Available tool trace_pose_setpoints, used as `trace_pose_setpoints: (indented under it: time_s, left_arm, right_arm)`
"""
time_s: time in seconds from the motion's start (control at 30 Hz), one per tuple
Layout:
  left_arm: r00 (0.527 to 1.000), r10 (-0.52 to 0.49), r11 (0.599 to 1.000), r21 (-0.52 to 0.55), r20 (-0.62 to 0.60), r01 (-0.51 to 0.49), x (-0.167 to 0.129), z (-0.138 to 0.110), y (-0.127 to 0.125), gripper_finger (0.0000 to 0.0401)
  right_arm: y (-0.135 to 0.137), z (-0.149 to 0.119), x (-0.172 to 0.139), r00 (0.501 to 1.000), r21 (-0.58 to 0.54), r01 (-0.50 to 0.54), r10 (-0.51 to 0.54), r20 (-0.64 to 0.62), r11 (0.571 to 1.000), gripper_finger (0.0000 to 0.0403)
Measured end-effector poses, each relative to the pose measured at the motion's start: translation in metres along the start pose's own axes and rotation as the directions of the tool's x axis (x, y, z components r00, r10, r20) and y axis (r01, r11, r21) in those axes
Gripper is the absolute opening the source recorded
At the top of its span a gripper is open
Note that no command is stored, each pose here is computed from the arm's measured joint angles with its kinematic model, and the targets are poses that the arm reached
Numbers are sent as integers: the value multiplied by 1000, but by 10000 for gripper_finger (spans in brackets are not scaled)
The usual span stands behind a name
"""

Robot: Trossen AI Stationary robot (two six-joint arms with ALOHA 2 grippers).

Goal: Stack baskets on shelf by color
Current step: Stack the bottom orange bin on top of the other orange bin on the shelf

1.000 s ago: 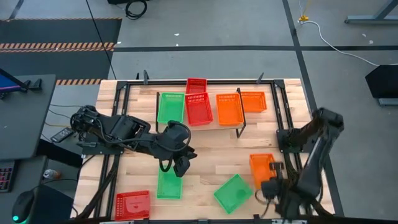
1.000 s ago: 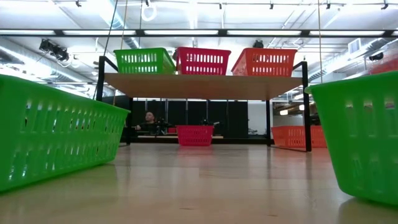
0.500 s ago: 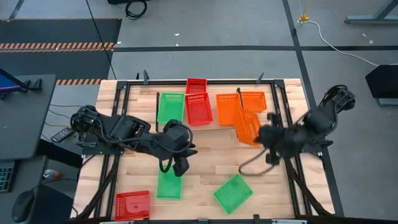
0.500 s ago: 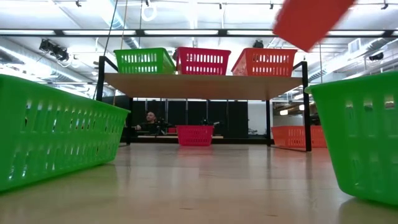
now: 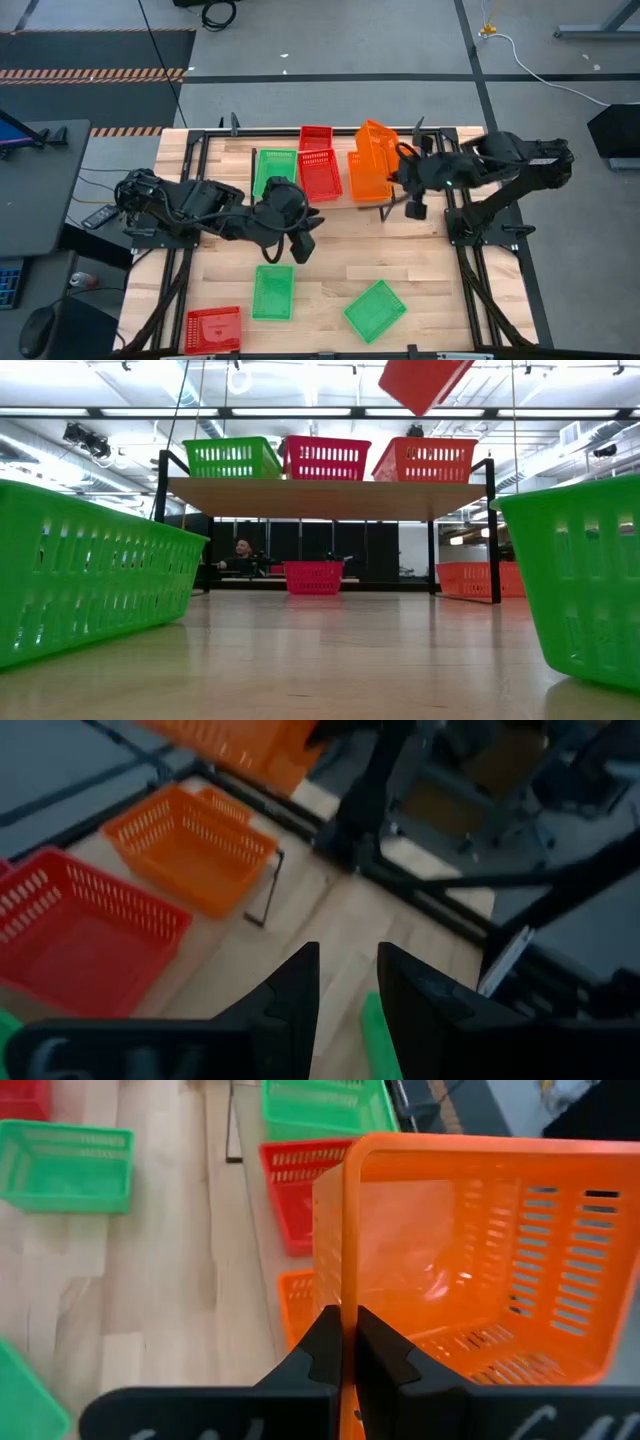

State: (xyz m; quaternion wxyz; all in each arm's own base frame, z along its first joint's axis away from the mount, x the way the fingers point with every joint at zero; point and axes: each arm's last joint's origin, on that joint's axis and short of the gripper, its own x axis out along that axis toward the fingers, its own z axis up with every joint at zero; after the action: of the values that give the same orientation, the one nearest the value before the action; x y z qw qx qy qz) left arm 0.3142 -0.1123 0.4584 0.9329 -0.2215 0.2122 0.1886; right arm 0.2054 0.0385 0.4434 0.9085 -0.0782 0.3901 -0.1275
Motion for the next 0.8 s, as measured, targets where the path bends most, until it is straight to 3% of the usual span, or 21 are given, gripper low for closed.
trace_pose_setpoints:
  time_s: [0.13, 0.5, 0.8]
  left_arm:
    - [998, 0, 1000, -5, 60, 0, 4, 9, 2, 110]
    - [993, 8, 1000, -6, 119, -8, 11, 23, 8, 110]
    - [994, -30, 1000, 7, 109, 30, 5, 16, 0, 110]
  right_arm:
    - [-6, 3, 12, 997, 18, -64, 64, -40, 998, 18]
    - [-5, 9, 65, 972, -148, -144, 112, -208, 978, 19]
    - [-17, 5, 84, 941, -121, -174, 129, -312, 977, 19]
